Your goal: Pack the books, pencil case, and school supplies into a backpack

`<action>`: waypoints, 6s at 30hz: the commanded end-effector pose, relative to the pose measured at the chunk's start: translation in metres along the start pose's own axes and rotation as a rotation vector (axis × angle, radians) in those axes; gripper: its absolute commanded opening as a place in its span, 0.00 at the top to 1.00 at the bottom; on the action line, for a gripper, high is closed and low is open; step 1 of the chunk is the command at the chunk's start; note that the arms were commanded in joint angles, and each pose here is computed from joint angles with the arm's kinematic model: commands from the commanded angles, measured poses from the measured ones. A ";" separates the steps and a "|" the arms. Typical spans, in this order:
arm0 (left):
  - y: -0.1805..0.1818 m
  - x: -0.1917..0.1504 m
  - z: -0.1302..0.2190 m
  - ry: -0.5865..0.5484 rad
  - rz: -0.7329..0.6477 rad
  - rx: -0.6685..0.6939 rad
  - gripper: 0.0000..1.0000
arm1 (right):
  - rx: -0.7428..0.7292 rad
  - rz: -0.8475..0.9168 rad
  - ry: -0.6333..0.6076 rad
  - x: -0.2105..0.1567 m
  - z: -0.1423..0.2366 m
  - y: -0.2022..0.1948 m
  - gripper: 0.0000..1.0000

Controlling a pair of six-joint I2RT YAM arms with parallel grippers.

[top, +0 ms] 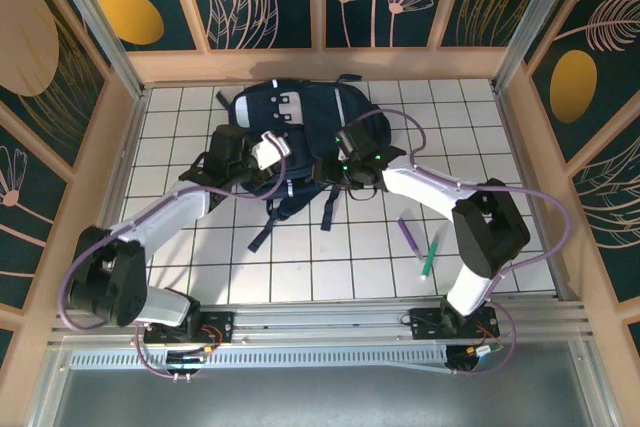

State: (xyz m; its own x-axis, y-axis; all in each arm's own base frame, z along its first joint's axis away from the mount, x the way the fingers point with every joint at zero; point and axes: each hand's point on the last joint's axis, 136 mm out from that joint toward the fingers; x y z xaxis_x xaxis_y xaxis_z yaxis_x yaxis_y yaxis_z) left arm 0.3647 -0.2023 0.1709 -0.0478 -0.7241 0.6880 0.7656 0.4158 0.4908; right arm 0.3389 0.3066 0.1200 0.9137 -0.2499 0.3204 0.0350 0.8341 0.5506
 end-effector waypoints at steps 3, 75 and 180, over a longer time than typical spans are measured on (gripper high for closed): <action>-0.022 0.018 0.009 -0.129 0.092 -0.090 1.00 | -0.160 0.118 -0.180 0.004 0.005 0.012 0.40; -0.045 0.047 -0.022 -0.047 0.368 -0.351 1.00 | -0.495 0.024 -0.512 0.012 0.051 -0.030 0.44; -0.020 -0.012 0.027 -0.203 -0.217 -0.266 0.01 | 0.297 0.649 0.265 -0.123 0.024 0.048 1.00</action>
State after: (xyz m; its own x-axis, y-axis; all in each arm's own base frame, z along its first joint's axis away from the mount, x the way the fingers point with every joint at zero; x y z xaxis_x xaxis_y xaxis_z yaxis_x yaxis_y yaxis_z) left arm 0.3766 -0.1535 0.1443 -0.2268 -0.7908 0.5686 0.8136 0.1671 0.5569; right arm 0.2247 0.3447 0.1125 0.7957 0.3937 0.4604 -0.5921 0.6660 0.4537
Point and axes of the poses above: each hand's point on the last joint's axis, 136 mm out from that joint toward the fingers, its own z axis back along the fingers, its own y axis along the line the jaws close on, x = y × z, and after that the axes turned 11 degrees about -z, right-handed
